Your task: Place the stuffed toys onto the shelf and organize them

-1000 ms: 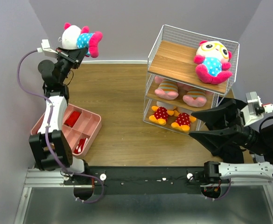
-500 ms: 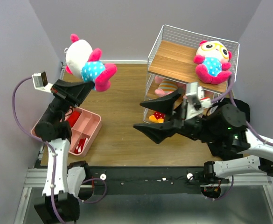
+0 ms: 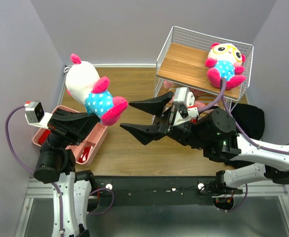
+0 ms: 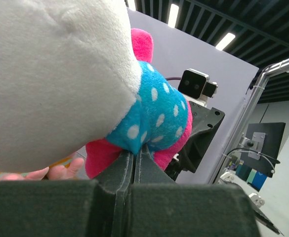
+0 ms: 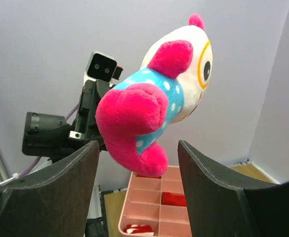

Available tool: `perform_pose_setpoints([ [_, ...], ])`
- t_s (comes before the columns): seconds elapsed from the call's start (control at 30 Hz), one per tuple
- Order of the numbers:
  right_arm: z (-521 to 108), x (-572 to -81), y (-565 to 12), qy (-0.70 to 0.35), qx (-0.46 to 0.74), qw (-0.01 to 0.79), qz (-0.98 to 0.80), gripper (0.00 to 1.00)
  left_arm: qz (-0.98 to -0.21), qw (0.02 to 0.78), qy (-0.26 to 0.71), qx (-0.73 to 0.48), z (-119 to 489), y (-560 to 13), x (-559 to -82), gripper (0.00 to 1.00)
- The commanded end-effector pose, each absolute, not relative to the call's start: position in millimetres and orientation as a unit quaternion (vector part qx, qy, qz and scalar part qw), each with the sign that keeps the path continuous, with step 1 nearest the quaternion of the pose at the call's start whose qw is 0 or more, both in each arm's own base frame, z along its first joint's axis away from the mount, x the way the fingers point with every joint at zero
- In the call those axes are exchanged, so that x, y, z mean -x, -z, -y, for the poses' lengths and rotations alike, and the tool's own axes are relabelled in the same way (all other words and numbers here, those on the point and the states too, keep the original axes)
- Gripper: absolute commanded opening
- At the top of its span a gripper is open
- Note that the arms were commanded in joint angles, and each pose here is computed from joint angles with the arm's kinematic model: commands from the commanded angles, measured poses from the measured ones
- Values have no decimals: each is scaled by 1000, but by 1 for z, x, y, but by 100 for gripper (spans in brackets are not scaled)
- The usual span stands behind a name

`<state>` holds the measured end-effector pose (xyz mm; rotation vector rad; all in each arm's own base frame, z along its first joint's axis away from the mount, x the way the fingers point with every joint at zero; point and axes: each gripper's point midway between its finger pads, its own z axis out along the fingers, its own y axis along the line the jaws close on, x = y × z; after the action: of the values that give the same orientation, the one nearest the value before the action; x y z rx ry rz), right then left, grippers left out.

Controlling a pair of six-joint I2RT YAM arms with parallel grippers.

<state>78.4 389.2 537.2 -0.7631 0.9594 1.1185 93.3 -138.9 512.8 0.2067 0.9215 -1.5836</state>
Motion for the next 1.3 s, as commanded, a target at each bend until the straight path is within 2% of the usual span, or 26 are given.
perform_pose_setpoints([
  [0.0, -390, -73, -559, -499, 339, 702, -378, 72, -410, 603, 678, -95, 143, -517, -84, 0],
  [0.37, -418, -66, -548, -500, 377, 689, -365, 72, -406, 597, 686, -93, 142, -516, -85, 0],
  [0.47, -428, -62, -544, -508, 386, 681, -360, 69, -409, 595, 686, -88, 142, -514, -89, 0],
  [0.57, -432, -65, -545, -506, 378, 686, -362, 37, -418, 596, 681, -77, 140, -510, -98, 0],
  [0.6, -432, -65, -548, -507, 375, 688, -359, 22, -423, 596, 679, -74, 140, -508, -101, 0],
  [0.67, -429, -72, -550, -496, 364, 697, -369, 8, -440, 594, 671, -61, 139, -501, -112, 15],
  [0.7, -425, -78, -553, -487, 352, 704, -379, 1, -446, 593, 668, -56, 139, -498, -116, 28],
  [0.73, -422, -82, -555, -480, 347, 708, -384, 1, -453, 593, 664, -49, 138, -494, -121, 52],
  [0.8, -409, -98, -557, -443, 331, 729, -404, 1, -475, 591, 651, -31, 136, -481, -136, 69],
  [0.83, -403, -102, -562, -430, 327, 736, -408, 1, -484, 589, 647, -20, 135, -476, -142, 86],
  [0.87, -399, -107, -556, -399, 342, 742, -417, 1, -504, 576, 644, 6, 132, -466, -154, 93],
  [0.93, -376, -123, -568, -354, 324, 760, -439, 1, -524, 582, 621, 22, 129, -452, -169, 99],
  [1.0, -363, -133, -562, -295, 349, 764, -456, 1, -556, 569, 604, 53, 125, -433, -186, 99],
  [1.03, -351, -138, -560, -269, 354, 762, -471, 1, -571, 583, 576, 47, 121, -424, -198, 99],
  [1.27, -278, -164, -547, -96, 412, 726, -542, 1, -702, 557, 435, 90, 94, -353, -260, 99],
])
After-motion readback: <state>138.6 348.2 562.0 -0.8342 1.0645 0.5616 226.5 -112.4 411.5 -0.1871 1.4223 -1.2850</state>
